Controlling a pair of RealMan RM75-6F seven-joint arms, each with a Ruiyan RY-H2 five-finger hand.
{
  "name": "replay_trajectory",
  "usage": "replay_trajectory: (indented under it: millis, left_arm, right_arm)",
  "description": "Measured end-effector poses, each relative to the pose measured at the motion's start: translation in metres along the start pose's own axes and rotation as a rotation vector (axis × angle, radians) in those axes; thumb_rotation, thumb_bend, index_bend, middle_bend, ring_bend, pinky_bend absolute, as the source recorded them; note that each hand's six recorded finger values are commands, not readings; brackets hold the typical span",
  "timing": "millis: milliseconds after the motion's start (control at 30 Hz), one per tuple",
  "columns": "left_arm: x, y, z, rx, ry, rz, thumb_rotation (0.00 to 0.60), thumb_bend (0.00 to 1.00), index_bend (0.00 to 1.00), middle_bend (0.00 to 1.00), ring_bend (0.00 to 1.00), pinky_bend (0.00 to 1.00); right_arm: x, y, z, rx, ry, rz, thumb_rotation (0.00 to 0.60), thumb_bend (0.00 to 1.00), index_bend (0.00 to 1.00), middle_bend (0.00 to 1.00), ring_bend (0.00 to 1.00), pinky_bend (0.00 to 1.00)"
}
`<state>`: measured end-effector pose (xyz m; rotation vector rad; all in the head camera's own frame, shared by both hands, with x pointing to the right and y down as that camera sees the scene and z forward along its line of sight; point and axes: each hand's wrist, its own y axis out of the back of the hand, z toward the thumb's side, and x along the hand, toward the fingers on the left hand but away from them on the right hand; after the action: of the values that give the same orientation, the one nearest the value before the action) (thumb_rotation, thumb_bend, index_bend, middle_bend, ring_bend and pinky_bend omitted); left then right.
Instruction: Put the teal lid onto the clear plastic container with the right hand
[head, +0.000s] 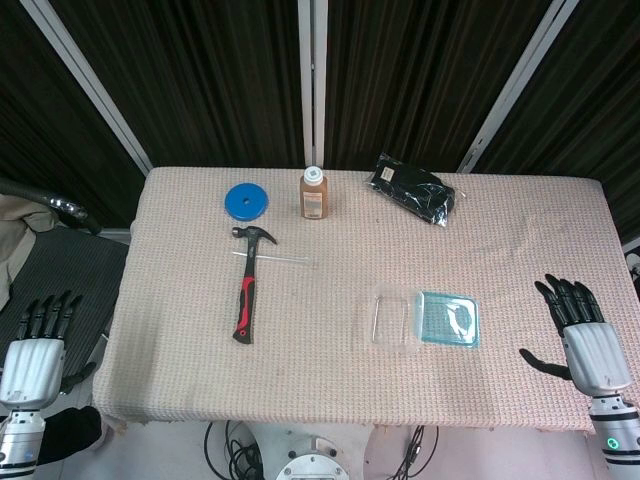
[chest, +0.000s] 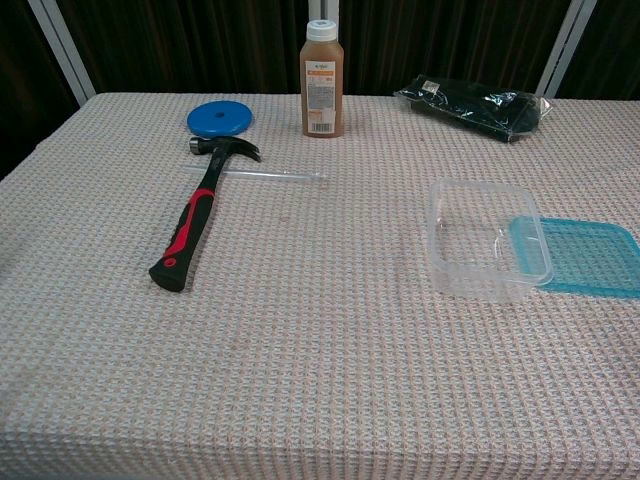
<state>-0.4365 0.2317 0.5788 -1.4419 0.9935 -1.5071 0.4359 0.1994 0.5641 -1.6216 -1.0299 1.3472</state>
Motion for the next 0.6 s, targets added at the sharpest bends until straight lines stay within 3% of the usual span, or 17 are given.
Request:
replay_trajectory:
  millis: [400, 600]
  left_arm:
    - [0.002, -0.004, -0.001, -0.01, 0.008, -0.021, 0.6, 0.0, 0.07, 0.03, 0.0, 0.0]
    - [0.001, -0.006, 0.003, -0.03, -0.011, -0.023, 0.6, 0.0, 0.07, 0.03, 0.0, 0.0]
  right_arm:
    - [-0.022, -0.012, 0.022, 0.03, 0.066, 0.04, 0.6, 0.05, 0.0, 0.01, 0.0, 0.0]
    - [-0.035, -0.031, 0.039, 0.075, 0.124, 0.101, 0.6, 0.0, 0.0, 0.0, 0.0, 0.0]
